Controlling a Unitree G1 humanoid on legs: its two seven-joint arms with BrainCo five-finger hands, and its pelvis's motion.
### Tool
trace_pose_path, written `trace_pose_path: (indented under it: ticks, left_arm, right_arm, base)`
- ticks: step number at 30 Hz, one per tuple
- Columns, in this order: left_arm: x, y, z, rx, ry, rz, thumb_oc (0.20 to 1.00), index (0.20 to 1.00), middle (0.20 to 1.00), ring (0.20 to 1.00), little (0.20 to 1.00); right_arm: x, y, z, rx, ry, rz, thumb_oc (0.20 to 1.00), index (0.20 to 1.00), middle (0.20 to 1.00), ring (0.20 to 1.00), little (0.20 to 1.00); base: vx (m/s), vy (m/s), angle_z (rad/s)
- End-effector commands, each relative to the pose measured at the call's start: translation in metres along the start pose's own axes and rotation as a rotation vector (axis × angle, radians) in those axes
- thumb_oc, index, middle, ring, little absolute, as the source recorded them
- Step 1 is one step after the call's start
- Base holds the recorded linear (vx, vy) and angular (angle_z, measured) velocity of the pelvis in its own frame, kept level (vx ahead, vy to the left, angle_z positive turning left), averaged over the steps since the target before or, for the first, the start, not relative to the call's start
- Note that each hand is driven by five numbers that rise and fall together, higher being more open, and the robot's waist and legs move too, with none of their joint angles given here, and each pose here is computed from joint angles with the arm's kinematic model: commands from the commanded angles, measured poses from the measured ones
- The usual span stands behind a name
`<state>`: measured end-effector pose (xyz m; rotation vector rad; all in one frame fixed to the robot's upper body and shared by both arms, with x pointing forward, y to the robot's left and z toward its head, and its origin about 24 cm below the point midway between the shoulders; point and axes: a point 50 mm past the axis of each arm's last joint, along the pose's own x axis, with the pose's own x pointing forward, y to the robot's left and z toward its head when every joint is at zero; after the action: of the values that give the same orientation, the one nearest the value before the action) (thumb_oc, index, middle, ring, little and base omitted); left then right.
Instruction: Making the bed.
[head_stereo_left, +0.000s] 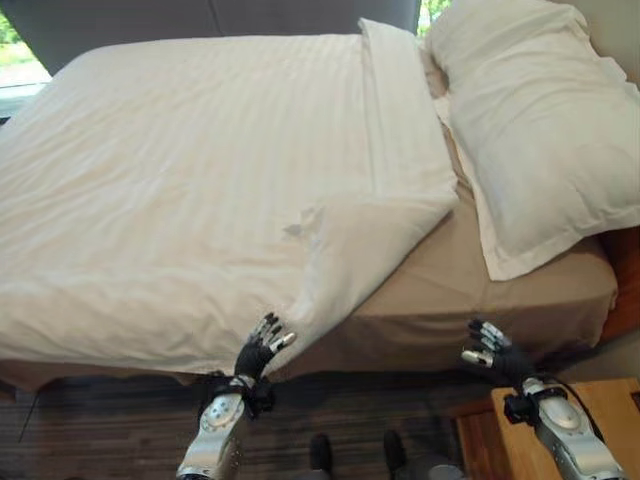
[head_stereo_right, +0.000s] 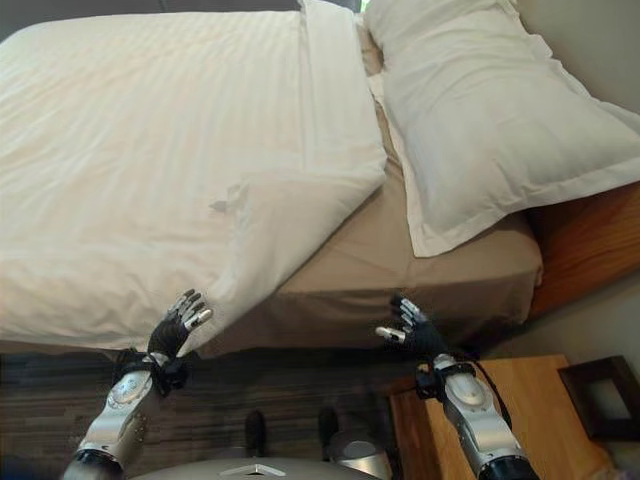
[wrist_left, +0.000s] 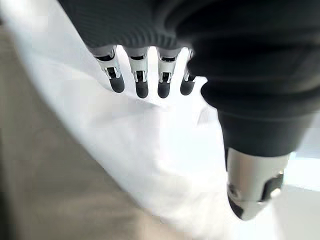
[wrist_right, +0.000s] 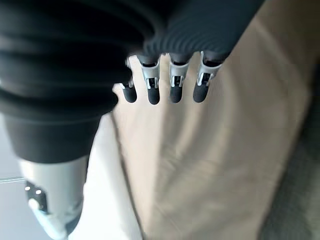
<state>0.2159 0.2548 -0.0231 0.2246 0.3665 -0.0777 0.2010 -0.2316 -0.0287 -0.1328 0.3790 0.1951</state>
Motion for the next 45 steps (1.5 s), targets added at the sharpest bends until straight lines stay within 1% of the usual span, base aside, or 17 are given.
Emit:
trace_pose_path:
  ticks: [1, 5, 9, 12, 13, 14, 15, 18, 21, 24, 26, 29, 34, 36, 38, 40, 45]
  left_arm:
    - [0.014, 0.027, 0.045, 0.301, -0.064, -0.092, 1.000, 1.000, 1.000, 1.000, 1.000]
    - [0.021, 0.026, 0.075, 0.371, -0.124, -0.181, 1.000, 1.000, 1.000, 1.000, 1.000]
    - [0.035, -0.003, 0.096, 0.365, -0.207, -0.236, 1.000, 1.000, 1.000, 1.000, 1.000]
    - [0.039, -0.032, 0.159, 0.440, -0.412, -0.343, 1.000, 1.000, 1.000, 1.000, 1.000]
    - [0.040, -0.032, 0.159, 0.441, -0.412, -0.343, 1.000, 1.000, 1.000, 1.000, 1.000]
    - [0.037, -0.034, 0.186, 0.469, -0.512, -0.321, 1.000, 1.000, 1.000, 1.000, 1.000]
    - [0.037, -0.032, 0.193, 0.472, -0.541, -0.292, 1.000, 1.000, 1.000, 1.000, 1.000]
    - [0.043, -0.006, 0.221, 0.445, -0.635, -0.059, 1.000, 1.000, 1.000, 1.000, 1.000]
    - [0.065, 0.027, 0.235, 0.377, -0.578, 0.168, 1.000, 1.000, 1.000, 1.000, 1.000]
    - [0.068, 0.034, 0.243, 0.379, -0.578, 0.224, 1.000, 1.000, 1.000, 1.000, 1.000]
    - [0.073, 0.055, 0.257, 0.387, -0.541, 0.344, 1.000, 1.000, 1.000, 1.000, 1.000]
    - [0.077, 0.074, 0.257, 0.383, -0.468, 0.394, 1.000, 1.000, 1.000, 1.000, 1.000]
    - [0.072, 0.103, 0.267, 0.470, -0.391, 0.427, 1.000, 1.000, 1.000, 1.000, 1.000]
    - [0.070, 0.109, 0.270, 0.458, -0.387, 0.451, 1.000, 1.000, 1.000, 1.000, 1.000]
    - [0.064, 0.128, 0.276, 0.368, -0.382, 0.539, 1.000, 1.000, 1.000, 1.000, 1.000]
    - [0.061, 0.133, 0.281, 0.312, -0.395, 0.564, 1.000, 1.000, 1.000, 1.000, 1.000]
    - [0.061, 0.139, 0.277, 0.416, -0.320, 0.572, 1.000, 1.000, 1.000, 1.000, 1.000]
  right_arm:
    - [0.016, 0.008, 0.031, -0.070, -0.108, 0.082, 1.000, 1.000, 1.000, 1.000, 1.000]
    - [0.014, 0.017, 0.023, -0.107, -0.069, 0.128, 1.000, 1.000, 1.000, 1.000, 1.000]
    - [0.011, 0.016, 0.018, -0.095, -0.043, 0.118, 1.000, 1.000, 1.000, 1.000, 1.000]
    - [0.010, 0.011, 0.012, -0.075, -0.010, 0.101, 1.000, 1.000, 1.000, 1.000, 1.000]
    - [0.010, 0.011, 0.012, -0.075, -0.011, 0.100, 1.000, 1.000, 1.000, 1.000, 1.000]
    - [0.007, 0.009, 0.009, -0.077, 0.002, 0.096, 1.000, 1.000, 1.000, 1.000, 1.000]
    - [0.006, 0.009, 0.008, -0.070, 0.007, 0.095, 1.000, 1.000, 1.000, 1.000, 1.000]
    - [0.005, 0.011, 0.003, -0.056, 0.018, 0.093, 1.000, 1.000, 1.000, 1.000, 1.000]
    - [0.002, 0.015, 0.000, -0.058, 0.032, 0.133, 1.000, 1.000, 1.000, 1.000, 1.000]
    - [0.001, 0.016, 0.000, -0.071, 0.035, 0.147, 1.000, 1.000, 1.000, 1.000, 1.000]
    - [0.006, 0.017, 0.004, -0.065, 0.025, 0.152, 1.000, 1.000, 1.000, 1.000, 1.000]
    - [0.008, 0.022, 0.002, -0.043, 0.029, 0.165, 1.000, 1.000, 1.000, 1.000, 1.000]
    - [0.011, 0.025, 0.001, -0.058, 0.034, 0.196, 1.000, 1.000, 1.000, 1.000, 1.000]
    - [0.012, 0.026, 0.002, -0.056, 0.028, 0.196, 1.000, 1.000, 1.000, 1.000, 1.000]
    - [0.013, 0.026, 0.004, -0.048, 0.017, 0.193, 1.000, 1.000, 1.000, 1.000, 1.000]
    - [0.015, 0.024, 0.005, -0.038, 0.011, 0.179, 1.000, 1.000, 1.000, 1.000, 1.000]
    - [0.018, 0.018, 0.009, -0.052, 0.002, 0.161, 1.000, 1.000, 1.000, 1.000, 1.000]
  base:
    - [0.00, 0.100, -0.26]
    - [0.04, 0.057, -0.13]
    - [0.02, 0.026, -0.08]
    - [-0.01, 0.005, -0.19]
    - [0.01, -0.024, -0.04]
    - [0.00, 0.000, 0.00]
    - [0.02, -0.045, -0.01]
    - [0.00, -0.026, -0.03]
    - [-0.01, 0.000, -0.03]
    - [-0.02, -0.009, -0.05]
    - [-0.07, -0.036, -0.11]
    - [-0.03, -0.025, -0.05]
    - [-0.04, -0.017, -0.05]
    - [-0.06, 0.004, -0.09]
    - [-0.09, 0.012, -0.23]
    - [-0.08, -0.003, -0.25]
    - [-0.03, 0.012, -0.21]
